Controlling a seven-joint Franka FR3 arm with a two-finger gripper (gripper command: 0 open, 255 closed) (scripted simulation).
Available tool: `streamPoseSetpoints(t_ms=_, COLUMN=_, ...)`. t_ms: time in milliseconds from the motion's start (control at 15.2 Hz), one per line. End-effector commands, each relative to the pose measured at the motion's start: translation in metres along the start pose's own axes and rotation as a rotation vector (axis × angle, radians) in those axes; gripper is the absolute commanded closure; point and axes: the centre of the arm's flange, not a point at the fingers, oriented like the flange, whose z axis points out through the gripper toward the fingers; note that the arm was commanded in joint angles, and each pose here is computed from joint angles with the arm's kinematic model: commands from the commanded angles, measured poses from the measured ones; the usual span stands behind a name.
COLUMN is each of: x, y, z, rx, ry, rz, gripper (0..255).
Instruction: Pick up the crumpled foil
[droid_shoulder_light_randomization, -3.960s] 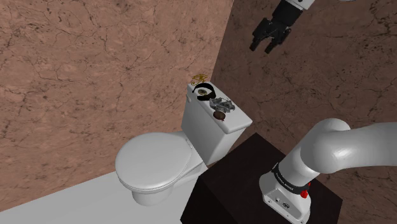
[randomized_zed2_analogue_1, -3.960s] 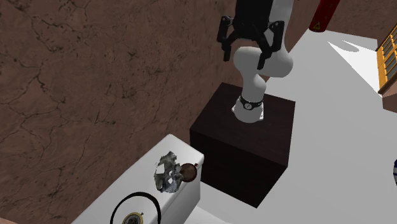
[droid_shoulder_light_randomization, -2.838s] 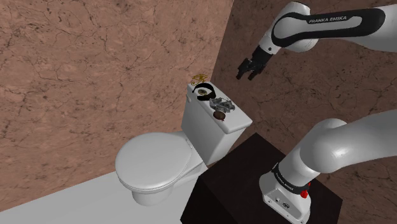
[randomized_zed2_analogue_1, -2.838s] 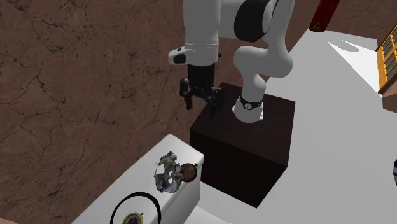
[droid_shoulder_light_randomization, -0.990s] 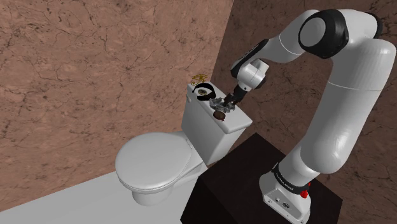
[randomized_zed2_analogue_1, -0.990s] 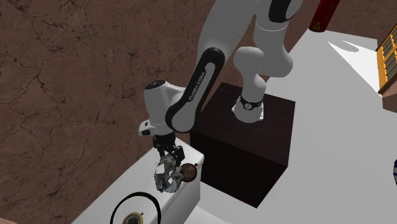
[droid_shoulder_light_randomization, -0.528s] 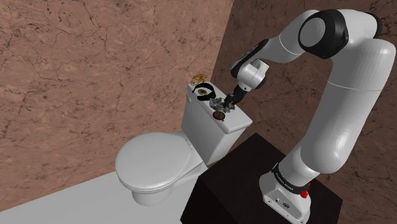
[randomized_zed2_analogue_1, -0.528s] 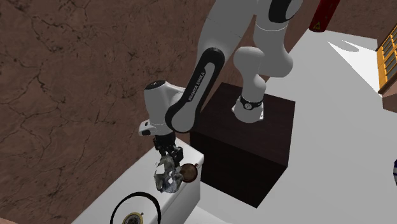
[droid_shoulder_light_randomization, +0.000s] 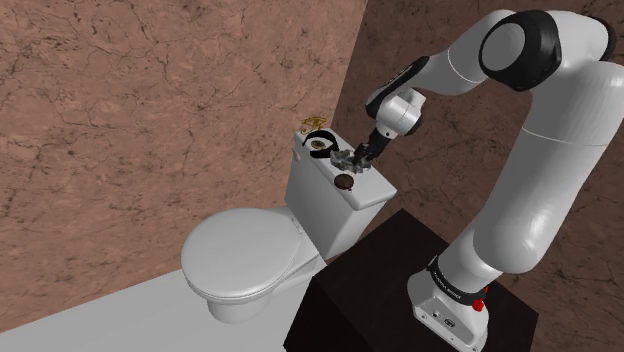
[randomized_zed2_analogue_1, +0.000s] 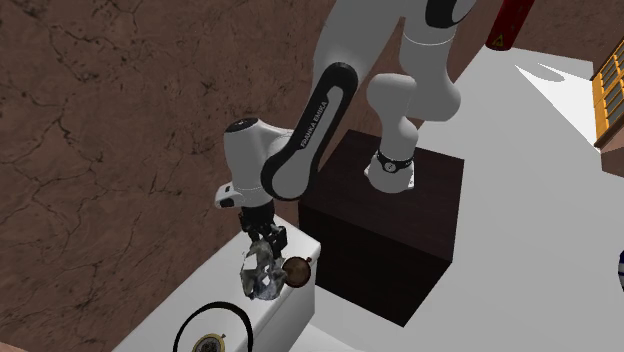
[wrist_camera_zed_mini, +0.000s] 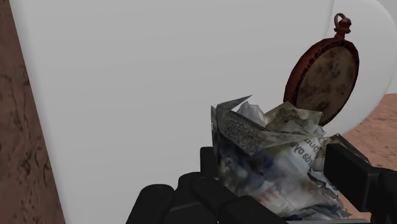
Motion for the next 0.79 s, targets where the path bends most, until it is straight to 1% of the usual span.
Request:
streamPoseSetpoints(t_ms=0, x=0.001, y=-0.002, z=-0.01, rx=0.0, ry=0.0, rz=0.0, gripper=255)
streamPoseSetpoints(t_ms=594, x=0.008, y=-0.012, z=-0.056, rx=0.0, ry=0.0, rz=0.0, gripper=255)
streamPoseSetpoints(t_ms=726, x=0.008, y=-0.012, z=-0.057, rx=0.0, ry=0.0, rz=0.0, gripper=255)
